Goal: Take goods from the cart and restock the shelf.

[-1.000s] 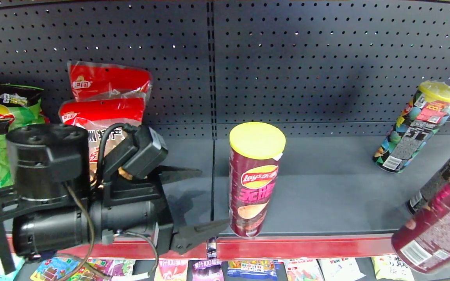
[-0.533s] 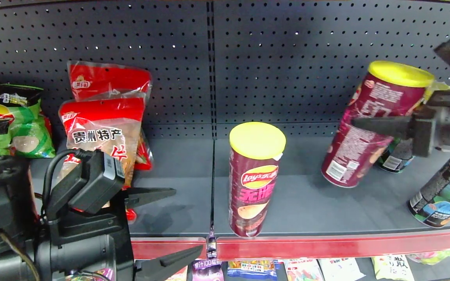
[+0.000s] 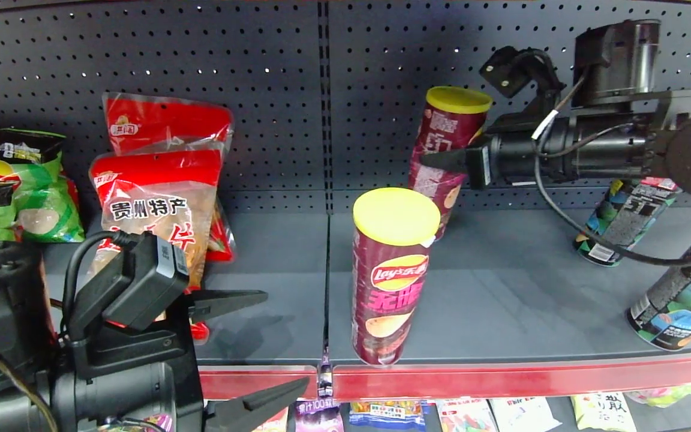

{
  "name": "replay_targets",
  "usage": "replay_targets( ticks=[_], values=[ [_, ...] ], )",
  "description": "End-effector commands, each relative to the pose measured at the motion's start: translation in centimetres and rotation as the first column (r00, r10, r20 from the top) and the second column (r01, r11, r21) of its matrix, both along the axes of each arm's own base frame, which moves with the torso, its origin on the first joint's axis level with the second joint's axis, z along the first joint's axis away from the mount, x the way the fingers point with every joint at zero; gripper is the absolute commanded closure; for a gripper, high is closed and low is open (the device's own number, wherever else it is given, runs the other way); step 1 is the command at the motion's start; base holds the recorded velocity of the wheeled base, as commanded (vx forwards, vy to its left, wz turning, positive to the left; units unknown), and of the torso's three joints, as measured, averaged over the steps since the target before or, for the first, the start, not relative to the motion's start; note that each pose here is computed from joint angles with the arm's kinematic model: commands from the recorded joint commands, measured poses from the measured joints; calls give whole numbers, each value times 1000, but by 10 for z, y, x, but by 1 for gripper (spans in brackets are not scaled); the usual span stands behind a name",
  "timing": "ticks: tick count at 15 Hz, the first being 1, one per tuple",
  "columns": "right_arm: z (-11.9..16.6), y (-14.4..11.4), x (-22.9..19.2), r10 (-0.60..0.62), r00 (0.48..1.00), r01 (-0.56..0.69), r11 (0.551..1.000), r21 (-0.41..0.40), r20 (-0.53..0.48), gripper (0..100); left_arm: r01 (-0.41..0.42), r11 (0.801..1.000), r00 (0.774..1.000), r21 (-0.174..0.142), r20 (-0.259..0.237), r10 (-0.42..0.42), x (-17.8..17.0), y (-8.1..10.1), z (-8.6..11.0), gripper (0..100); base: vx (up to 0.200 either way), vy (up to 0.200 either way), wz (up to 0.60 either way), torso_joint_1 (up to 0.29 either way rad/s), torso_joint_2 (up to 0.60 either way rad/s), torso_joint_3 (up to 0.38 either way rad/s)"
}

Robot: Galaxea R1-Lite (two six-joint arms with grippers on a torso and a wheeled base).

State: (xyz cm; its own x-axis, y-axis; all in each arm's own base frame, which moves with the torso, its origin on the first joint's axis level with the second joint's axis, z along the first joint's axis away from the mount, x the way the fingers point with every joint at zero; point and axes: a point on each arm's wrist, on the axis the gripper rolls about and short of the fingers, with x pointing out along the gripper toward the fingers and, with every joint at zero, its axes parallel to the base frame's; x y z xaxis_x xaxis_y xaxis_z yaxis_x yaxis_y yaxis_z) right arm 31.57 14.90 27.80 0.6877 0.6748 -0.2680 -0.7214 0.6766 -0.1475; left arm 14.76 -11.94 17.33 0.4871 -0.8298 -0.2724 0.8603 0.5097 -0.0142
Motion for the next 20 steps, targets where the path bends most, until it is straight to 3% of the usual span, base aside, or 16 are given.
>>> replay_targets(
  ticks=[1, 14, 15, 20],
  values=[
    [-17, 16, 15, 24, 999, -24, 1000, -14, -35, 100, 1, 1000, 1000, 4, -6, -1, 2, -1, -1, 0, 0, 0, 0, 0, 0, 0],
    [-29, 44, 15, 78, 995, -79, 997, -23, -56, 100, -3, 1000, 1000, 3, -26, 3, 2, -2, -4, 0, 0, 0, 0, 0, 0, 0],
    [-30, 45, 14, 79, 995, -80, 997, -23, -58, 0, -3, 1000, 1000, 3, -26, 3, 2, -2, -4, 0, 0, 0, 0, 0, 0, 0],
    [-25, 37, 0, 52, 997, -54, 998, -24, -61, 0, -3, 1000, 1000, 4, -27, 3, 2, -2, -4, 0, 0, 0, 0, 0, 0, 0]
  ],
)
